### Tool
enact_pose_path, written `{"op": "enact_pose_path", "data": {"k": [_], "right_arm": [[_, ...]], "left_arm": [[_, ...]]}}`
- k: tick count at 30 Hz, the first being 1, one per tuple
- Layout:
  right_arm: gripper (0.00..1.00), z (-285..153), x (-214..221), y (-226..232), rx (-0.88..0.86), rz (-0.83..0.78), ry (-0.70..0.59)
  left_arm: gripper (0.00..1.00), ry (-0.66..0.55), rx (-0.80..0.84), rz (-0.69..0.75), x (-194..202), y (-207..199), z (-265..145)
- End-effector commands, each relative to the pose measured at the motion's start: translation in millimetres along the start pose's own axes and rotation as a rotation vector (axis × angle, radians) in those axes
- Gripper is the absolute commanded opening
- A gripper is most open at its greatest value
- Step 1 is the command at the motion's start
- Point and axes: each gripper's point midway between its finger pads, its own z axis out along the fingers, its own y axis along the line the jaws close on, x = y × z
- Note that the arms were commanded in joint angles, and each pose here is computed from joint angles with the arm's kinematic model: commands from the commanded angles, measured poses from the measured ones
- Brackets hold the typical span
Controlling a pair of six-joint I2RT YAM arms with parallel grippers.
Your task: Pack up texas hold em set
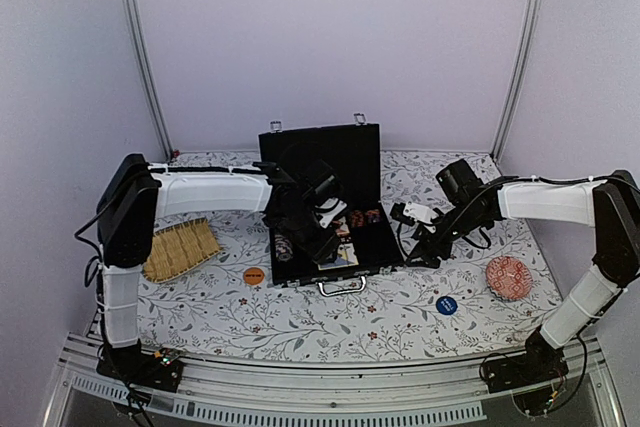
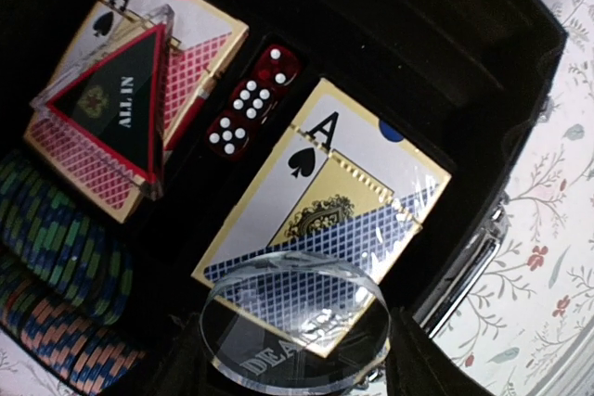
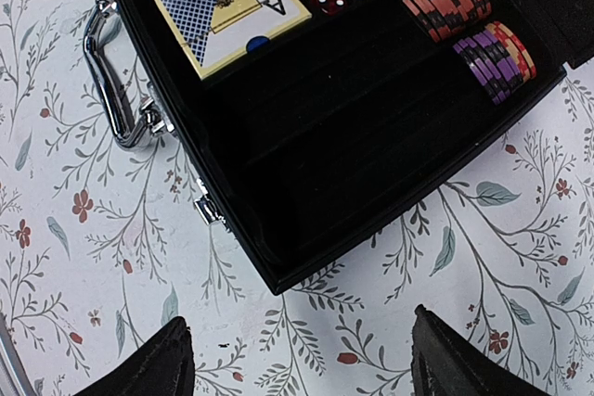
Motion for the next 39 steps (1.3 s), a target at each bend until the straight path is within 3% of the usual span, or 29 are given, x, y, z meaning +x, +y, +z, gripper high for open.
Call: {"op": "enact_pose_path", "data": {"k": [1,8,13,14,15,16,21,28,34,39], "right_arm": [[0.81,0,2,0,-0.001,0.001,0.011],[0.81,2,4,0,-0.001,0.001,0.019],[0.81,2,5,0,-0.003,0.000,0.021],[0.81,1,5,0,-0.003,0.000,0.021],[0.81,1,5,0,-0.003,0.000,0.021],[0.81,1,4,0,-0.004,0.000,0.021],[0.81,2,6,1,-0.010,0.001,0.024],[0.81,3,6,2,-0.016,0.003,0.026],[0.81,3,5,3,-0.022,0.002,0.024],[0.81,4,6,3,-0.025,0.002,0.029]], "left_arm": [[0.56,-0.047,0.033,0.004,-22,-3,4],[0.55,-0.034,0.056,0.003,-27,-7,20],[0.64,-0.004,0.073,0.014,-22,-13,29],[0.76,0.008,0.074,0.017,-20,-15,31],[0.94,0.012,0.074,0.020,-20,-15,32],[0.96,0.015,0.070,0.024,-20,-16,31],[0.97,-0.040,0.041,0.027,-35,-16,10],[0.97,-0.209,-0.059,0.015,-56,-8,-70],[0.97,-0.168,-0.159,-0.083,9,29,-88],[0.84,-0.040,-0.131,-0.169,67,43,-79]]}}
